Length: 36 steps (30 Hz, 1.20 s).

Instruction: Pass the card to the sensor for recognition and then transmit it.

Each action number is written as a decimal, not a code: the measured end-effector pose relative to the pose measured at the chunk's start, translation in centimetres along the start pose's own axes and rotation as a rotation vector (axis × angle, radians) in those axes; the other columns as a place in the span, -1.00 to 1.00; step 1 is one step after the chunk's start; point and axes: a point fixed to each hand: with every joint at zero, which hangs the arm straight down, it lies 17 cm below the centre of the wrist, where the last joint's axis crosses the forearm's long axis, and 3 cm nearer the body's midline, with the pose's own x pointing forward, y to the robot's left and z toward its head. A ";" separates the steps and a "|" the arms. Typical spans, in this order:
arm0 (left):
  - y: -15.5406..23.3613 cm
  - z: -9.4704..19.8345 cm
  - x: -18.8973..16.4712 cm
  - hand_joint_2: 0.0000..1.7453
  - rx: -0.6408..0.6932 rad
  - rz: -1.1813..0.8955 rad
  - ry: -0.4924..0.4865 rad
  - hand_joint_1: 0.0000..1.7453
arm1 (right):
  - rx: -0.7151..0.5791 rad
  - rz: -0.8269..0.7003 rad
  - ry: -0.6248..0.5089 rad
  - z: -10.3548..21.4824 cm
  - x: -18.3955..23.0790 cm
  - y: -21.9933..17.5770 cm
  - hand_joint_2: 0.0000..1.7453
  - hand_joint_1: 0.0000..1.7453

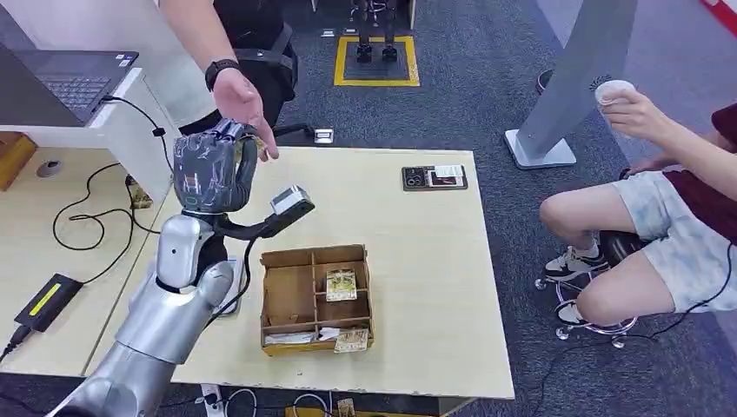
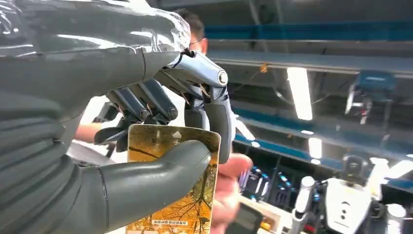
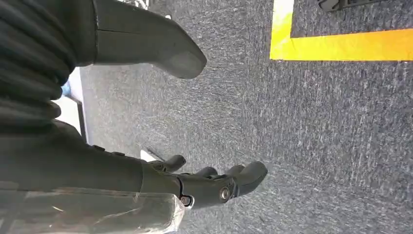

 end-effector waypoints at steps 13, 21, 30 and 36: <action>-0.8 -1.5 -2.0 1.00 -0.016 0.020 0.070 1.00 | -0.003 -0.004 -0.003 0.0 0.6 0.0 1.00 -1.00; -1.1 -1.8 -1.6 1.00 -0.018 0.062 0.090 0.68 | -0.011 0.004 -0.003 -0.1 0.6 -0.2 1.00 -1.00; -1.3 -1.9 -1.1 1.00 -0.020 0.098 0.105 0.68 | -0.013 0.012 -0.006 -0.1 0.7 -0.2 1.00 -1.00; -1.3 -1.9 -1.0 1.00 -0.020 0.103 0.105 -1.00 | -0.013 0.014 -0.007 -0.1 0.7 -0.2 1.00 -1.00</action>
